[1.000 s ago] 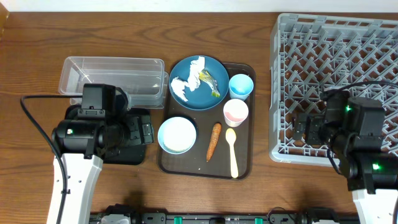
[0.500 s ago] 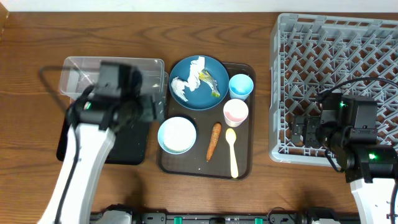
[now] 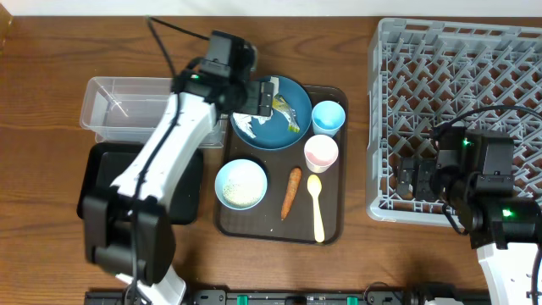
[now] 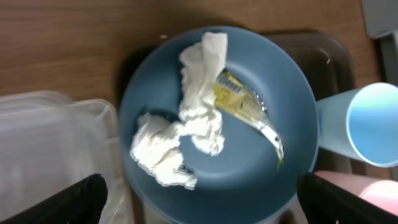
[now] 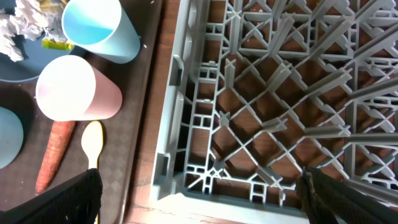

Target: Sort waste into correct bins and load items into the dishwasher rack

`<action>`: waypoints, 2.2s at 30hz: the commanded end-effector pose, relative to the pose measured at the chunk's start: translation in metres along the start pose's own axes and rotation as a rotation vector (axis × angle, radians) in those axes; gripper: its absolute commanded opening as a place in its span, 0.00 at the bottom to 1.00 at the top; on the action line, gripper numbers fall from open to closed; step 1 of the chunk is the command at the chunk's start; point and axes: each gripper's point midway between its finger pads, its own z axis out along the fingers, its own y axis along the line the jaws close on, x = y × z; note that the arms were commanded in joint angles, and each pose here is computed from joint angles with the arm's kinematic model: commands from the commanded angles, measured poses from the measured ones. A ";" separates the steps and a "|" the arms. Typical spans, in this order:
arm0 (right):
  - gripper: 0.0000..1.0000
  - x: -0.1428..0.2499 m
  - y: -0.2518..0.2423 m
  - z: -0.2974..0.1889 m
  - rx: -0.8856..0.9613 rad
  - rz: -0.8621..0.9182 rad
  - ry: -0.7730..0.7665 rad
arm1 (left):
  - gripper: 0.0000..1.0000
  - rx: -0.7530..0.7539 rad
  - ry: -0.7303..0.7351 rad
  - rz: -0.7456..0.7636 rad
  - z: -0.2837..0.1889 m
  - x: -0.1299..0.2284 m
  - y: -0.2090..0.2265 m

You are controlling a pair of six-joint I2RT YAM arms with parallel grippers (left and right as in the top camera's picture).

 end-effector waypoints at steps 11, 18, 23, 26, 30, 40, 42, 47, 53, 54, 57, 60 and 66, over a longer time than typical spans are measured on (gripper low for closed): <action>0.99 -0.006 -0.001 -0.005 -0.002 0.011 -0.020 | 0.86 0.014 0.075 0.052 0.072 0.016 -0.018; 0.99 -0.006 -0.001 -0.005 -0.002 0.011 -0.020 | 0.71 0.005 0.127 0.048 0.092 0.031 -0.014; 0.99 -0.006 -0.001 -0.005 -0.003 0.011 -0.020 | 0.57 0.004 0.133 0.048 0.095 0.032 -0.013; 0.99 -0.006 0.000 -0.005 -0.006 0.011 -0.020 | 0.45 0.004 0.133 0.048 0.095 0.032 -0.014; 0.99 -0.006 0.000 -0.005 -0.006 0.011 -0.019 | 0.32 0.003 0.135 0.047 0.095 0.033 -0.013; 0.99 -0.006 0.000 -0.005 -0.005 0.011 -0.020 | 0.08 0.001 0.145 0.046 0.095 0.035 -0.013; 0.99 -0.006 0.000 -0.005 -0.005 0.011 -0.018 | 0.07 0.001 0.147 0.046 0.095 0.036 -0.013; 0.99 -0.006 0.000 -0.005 -0.005 0.010 -0.019 | 0.06 0.000 0.150 0.046 0.092 0.036 -0.013; 0.99 -0.006 0.000 -0.005 -0.005 0.010 -0.020 | 0.06 0.006 0.069 0.055 0.058 0.013 -0.019; 0.99 -0.006 -0.001 -0.005 -0.004 0.010 -0.020 | 0.06 0.009 0.048 0.057 0.048 0.008 -0.021; 0.99 -0.007 -0.002 -0.005 0.003 0.011 -0.020 | 0.06 -0.008 -0.018 0.063 0.013 -0.006 -0.022; 0.99 -0.006 -0.007 -0.005 0.033 0.012 -0.020 | 0.06 -0.080 -0.067 0.063 -0.022 -0.013 -0.013; 0.99 -0.006 -0.009 -0.005 0.046 0.012 -0.020 | 0.06 -0.244 -0.164 0.021 -0.094 -0.020 0.025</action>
